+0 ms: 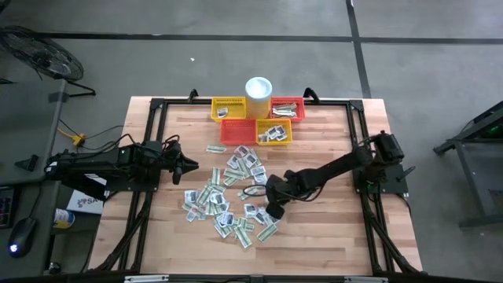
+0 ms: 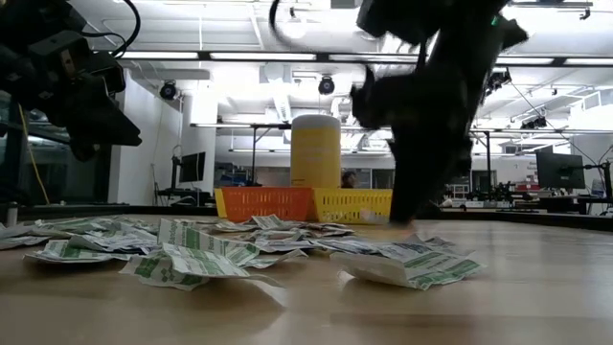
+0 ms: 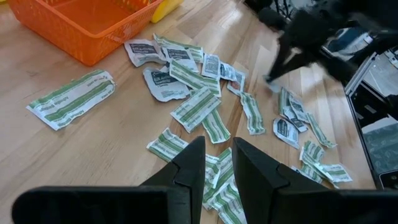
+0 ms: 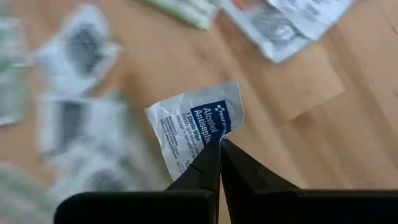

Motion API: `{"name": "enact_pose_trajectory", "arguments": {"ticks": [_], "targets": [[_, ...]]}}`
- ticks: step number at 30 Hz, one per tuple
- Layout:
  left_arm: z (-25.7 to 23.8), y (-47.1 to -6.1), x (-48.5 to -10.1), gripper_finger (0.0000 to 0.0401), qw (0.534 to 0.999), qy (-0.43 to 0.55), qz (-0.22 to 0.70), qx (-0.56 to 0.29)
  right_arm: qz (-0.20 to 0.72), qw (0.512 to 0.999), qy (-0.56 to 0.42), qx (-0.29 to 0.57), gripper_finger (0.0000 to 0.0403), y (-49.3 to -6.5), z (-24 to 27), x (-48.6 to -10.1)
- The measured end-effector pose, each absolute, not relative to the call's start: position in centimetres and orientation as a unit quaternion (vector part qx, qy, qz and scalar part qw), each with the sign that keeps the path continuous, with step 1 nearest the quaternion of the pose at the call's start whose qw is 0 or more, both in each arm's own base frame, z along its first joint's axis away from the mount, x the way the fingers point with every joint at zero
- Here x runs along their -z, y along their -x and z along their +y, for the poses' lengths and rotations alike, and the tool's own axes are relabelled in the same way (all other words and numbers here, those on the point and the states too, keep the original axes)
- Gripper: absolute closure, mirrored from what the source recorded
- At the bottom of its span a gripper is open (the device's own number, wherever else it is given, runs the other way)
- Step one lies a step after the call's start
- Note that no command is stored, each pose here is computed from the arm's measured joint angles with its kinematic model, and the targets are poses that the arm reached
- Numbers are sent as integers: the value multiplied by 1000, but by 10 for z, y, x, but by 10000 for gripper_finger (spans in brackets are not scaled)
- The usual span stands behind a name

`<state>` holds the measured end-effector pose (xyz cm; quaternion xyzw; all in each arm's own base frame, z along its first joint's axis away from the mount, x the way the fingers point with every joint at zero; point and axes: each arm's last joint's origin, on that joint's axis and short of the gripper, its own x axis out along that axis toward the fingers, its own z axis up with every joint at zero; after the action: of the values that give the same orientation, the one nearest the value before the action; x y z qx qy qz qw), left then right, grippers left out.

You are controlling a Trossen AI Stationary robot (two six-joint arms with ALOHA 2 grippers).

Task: Pick & Place First Aid Supplies
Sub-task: Put the blue alcohol pad into the top yellow basket

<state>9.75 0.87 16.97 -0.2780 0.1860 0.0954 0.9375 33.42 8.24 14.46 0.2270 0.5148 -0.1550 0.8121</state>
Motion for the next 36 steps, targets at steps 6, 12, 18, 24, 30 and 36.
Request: {"name": "enact_pose_trajectory", "arguments": {"ticks": [6,12,18,24,30,36], "targets": [[9,-98,-170,321,937,278,186,-95,457,847,-224,155,402,-328,88,-179],[9,-98,-170,321,938,278,186,-95,375,887,-178,200,402,-318,90,-210],[9,-98,-170,321,938,278,186,-95,275,927,-103,236,403,-325,87,-229],[11,-98,-171,321,946,247,171,-121,185,957,-47,219,403,-341,80,-249],[13,-97,-170,321,943,236,167,-162,152,961,-17,230,403,-351,69,-267],[13,-98,-172,321,945,236,159,-164,135,960,4,244,403,-358,58,-291]]}}
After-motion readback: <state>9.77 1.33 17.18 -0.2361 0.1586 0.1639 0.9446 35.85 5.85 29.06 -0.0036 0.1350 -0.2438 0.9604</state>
